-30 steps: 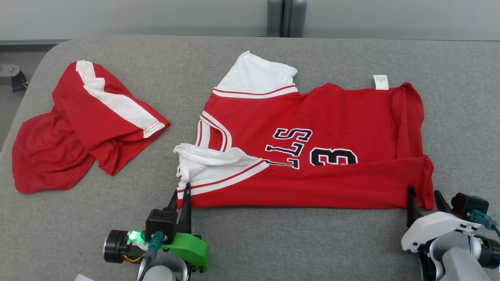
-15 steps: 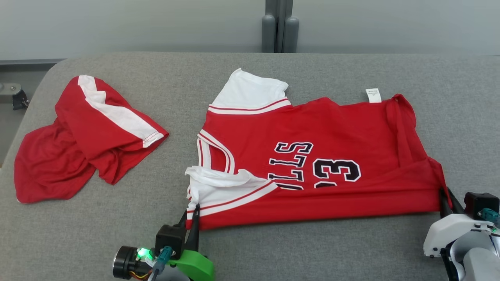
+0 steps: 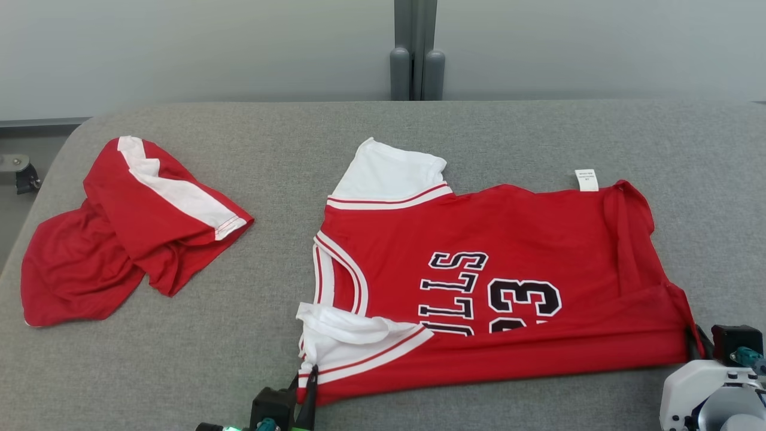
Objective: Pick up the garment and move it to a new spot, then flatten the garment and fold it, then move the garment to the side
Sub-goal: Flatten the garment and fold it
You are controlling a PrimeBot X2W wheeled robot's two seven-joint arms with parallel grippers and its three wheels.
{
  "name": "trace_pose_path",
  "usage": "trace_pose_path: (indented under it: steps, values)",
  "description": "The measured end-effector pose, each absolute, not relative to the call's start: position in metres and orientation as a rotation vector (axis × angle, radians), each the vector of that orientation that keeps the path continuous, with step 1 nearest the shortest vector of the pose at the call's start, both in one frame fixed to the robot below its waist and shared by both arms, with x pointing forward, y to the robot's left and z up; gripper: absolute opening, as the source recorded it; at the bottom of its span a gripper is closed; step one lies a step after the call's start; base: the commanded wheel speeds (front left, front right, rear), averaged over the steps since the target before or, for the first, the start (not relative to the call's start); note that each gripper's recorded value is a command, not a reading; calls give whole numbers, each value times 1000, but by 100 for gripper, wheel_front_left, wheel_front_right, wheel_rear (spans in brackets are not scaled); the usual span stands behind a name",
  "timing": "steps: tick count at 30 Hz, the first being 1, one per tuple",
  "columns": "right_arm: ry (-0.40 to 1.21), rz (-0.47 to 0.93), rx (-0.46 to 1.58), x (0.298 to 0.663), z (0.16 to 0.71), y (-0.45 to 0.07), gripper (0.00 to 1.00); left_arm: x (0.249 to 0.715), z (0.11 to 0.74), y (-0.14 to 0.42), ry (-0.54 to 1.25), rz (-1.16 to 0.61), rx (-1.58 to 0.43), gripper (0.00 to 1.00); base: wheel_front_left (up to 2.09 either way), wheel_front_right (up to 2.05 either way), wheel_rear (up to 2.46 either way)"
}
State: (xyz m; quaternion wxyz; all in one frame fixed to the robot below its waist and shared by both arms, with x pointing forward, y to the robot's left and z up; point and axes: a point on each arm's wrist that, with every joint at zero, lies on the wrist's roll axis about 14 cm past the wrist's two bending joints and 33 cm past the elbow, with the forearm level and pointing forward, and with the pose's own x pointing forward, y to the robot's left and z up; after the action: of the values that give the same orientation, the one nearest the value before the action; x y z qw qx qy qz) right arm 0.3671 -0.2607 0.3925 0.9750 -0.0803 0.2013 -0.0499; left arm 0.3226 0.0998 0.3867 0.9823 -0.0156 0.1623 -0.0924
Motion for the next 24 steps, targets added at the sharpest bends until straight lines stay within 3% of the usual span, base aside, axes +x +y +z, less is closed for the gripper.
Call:
trace_pose_path:
  steps: [4, 5, 6, 7, 13, 19, 24]
  values:
    - [440, -117, -121, 360, 384, -260, 0, 317, 381, 97, 349, -195, -33, 3, 0, 0, 0]
    - [449, -123, -105, 358, 382, -260, 0, 316, 379, 97, 356, -194, -37, 29, 0, 0, 0]
    - [450, -134, -87, 358, 381, -261, 62, 316, 378, 97, 361, -194, -37, 74, 0, 0, 0]
    - [454, -145, -81, 356, 380, -263, 100, 315, 375, 97, 371, -193, -29, 97, 0, 0, 0]
    - [367, -170, -58, 364, 392, -265, 100, 324, 380, 101, 351, -168, -17, 100, 0, 0, 0]
    - [147, -131, -37, 398, 442, -249, 100, 361, 437, 116, 152, -99, -45, 100, 0, 0, 0]
    - [58, -74, -27, 413, 465, -230, 100, 380, 462, 118, 66, -107, -36, 100, 0, 0, 0]
